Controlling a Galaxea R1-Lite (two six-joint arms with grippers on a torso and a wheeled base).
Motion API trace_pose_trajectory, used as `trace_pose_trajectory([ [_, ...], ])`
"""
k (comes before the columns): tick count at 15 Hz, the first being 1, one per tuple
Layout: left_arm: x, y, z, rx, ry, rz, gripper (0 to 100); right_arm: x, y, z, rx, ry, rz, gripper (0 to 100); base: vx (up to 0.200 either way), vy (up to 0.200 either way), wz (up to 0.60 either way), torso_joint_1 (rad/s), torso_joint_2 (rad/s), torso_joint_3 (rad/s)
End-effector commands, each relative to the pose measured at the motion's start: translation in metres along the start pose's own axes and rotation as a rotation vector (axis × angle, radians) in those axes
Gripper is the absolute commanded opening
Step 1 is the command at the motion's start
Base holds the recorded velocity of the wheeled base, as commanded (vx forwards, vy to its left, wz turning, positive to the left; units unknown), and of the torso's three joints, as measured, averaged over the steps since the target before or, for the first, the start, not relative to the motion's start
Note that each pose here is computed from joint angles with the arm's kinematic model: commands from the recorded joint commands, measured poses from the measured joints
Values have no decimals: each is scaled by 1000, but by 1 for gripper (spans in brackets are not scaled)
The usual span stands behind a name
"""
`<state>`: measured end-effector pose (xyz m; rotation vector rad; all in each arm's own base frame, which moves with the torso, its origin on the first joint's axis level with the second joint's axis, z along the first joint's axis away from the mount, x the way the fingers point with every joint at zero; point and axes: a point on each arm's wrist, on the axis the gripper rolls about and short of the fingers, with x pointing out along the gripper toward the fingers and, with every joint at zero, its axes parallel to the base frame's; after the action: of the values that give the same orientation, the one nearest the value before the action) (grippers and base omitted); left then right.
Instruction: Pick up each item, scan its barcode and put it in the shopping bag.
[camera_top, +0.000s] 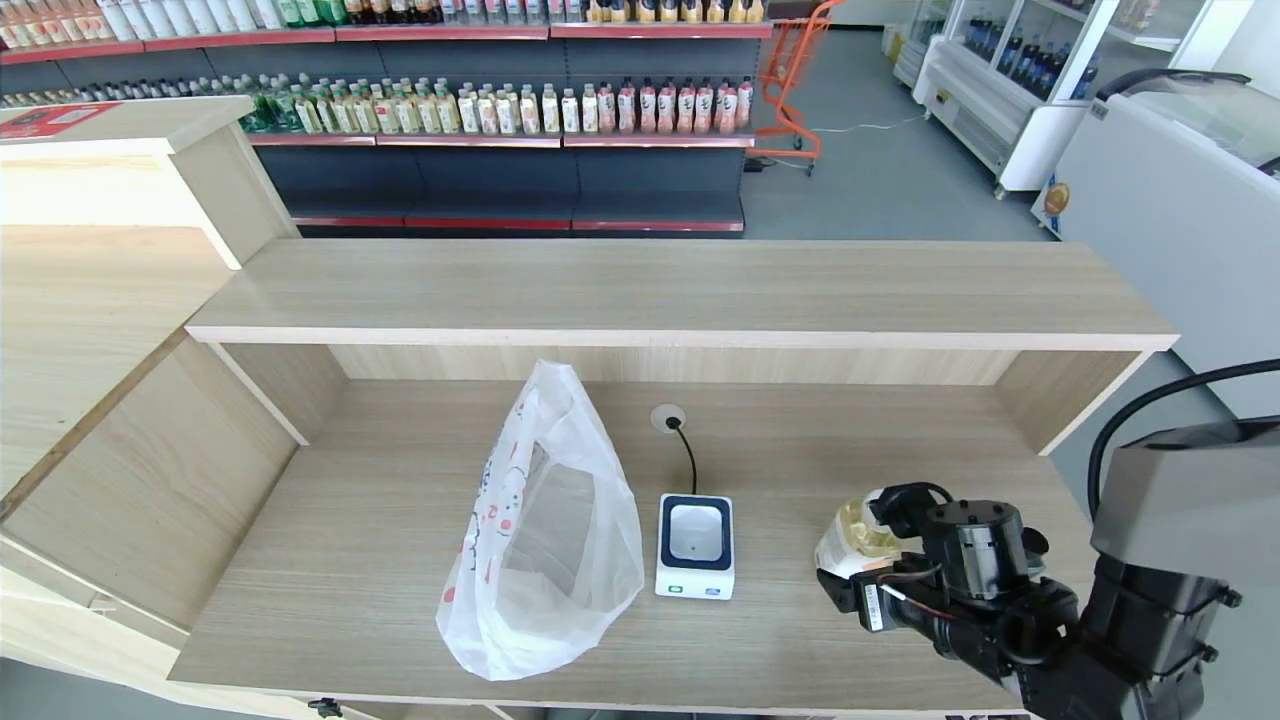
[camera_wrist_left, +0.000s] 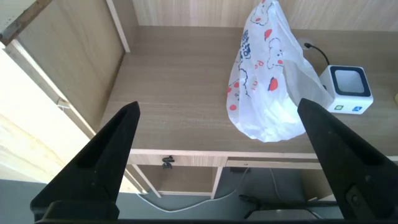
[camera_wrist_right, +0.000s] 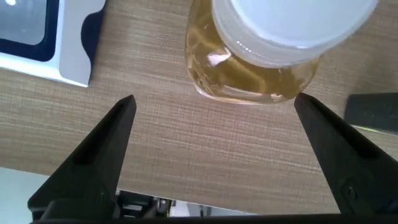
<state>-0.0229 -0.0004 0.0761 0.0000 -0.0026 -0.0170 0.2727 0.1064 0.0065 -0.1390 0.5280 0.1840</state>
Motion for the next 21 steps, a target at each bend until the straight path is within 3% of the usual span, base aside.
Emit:
trace_pose_trajectory([
  [1, 0, 0, 0, 0, -1, 0, 100, 18, 5, -20, -77, 11, 3, 100, 0, 0, 0, 0, 0, 0],
  [7, 0, 0, 0, 0, -1, 0, 100, 41, 12, -22, -120, -82, 0, 100, 0, 0, 0, 0, 0, 0],
  [12, 0, 0, 0, 0, -1, 0, 100, 55, 14, -5, -148, -186, -20, 100, 0, 0, 0, 0, 0, 0],
  [21, 0, 0, 0, 0, -1, 0, 100, 72, 20, 4, -159, -260, -19, 100, 0, 0, 0, 0, 0, 0],
])
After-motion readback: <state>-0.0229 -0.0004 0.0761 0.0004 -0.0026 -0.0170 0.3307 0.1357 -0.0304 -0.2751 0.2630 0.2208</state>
